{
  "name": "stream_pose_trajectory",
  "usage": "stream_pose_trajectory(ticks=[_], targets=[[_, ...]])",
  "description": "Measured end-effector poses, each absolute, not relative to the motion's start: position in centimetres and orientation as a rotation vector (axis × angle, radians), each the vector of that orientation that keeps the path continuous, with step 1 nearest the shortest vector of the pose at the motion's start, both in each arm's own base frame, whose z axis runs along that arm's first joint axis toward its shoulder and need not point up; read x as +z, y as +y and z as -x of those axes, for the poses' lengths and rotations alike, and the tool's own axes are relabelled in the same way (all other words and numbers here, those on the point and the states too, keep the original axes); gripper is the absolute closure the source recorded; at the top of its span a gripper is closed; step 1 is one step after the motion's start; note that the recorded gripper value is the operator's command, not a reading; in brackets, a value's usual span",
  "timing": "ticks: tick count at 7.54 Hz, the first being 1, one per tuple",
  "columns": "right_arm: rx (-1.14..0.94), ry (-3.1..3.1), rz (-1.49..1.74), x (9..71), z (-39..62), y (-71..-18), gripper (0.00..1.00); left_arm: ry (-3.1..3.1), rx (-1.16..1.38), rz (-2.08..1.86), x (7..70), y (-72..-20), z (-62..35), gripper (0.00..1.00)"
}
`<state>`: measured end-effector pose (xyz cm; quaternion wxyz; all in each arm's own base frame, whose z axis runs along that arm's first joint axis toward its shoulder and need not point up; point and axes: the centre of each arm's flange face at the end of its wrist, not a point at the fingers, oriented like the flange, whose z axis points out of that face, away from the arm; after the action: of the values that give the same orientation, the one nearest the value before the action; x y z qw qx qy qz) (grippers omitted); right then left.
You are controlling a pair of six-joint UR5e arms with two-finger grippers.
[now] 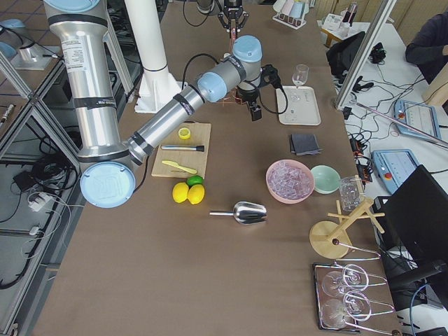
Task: Take tea from basket to plate
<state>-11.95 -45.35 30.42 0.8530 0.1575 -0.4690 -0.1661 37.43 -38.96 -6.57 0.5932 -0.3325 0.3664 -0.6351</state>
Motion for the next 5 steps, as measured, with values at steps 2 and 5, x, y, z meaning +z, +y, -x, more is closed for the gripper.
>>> stream_pose_trajectory(ticks=[2,5], targets=[[-0.384,-1.004,-0.364,28.9,13.5,-45.6,0.0,0.845,-1.477,0.772,-6.5,-39.0,-37.7,1.0],[-0.498,-1.037,-0.457,28.2,14.6,-45.5,0.0,0.837,-1.477,0.771,-6.2,-38.9,-38.1,1.0]])
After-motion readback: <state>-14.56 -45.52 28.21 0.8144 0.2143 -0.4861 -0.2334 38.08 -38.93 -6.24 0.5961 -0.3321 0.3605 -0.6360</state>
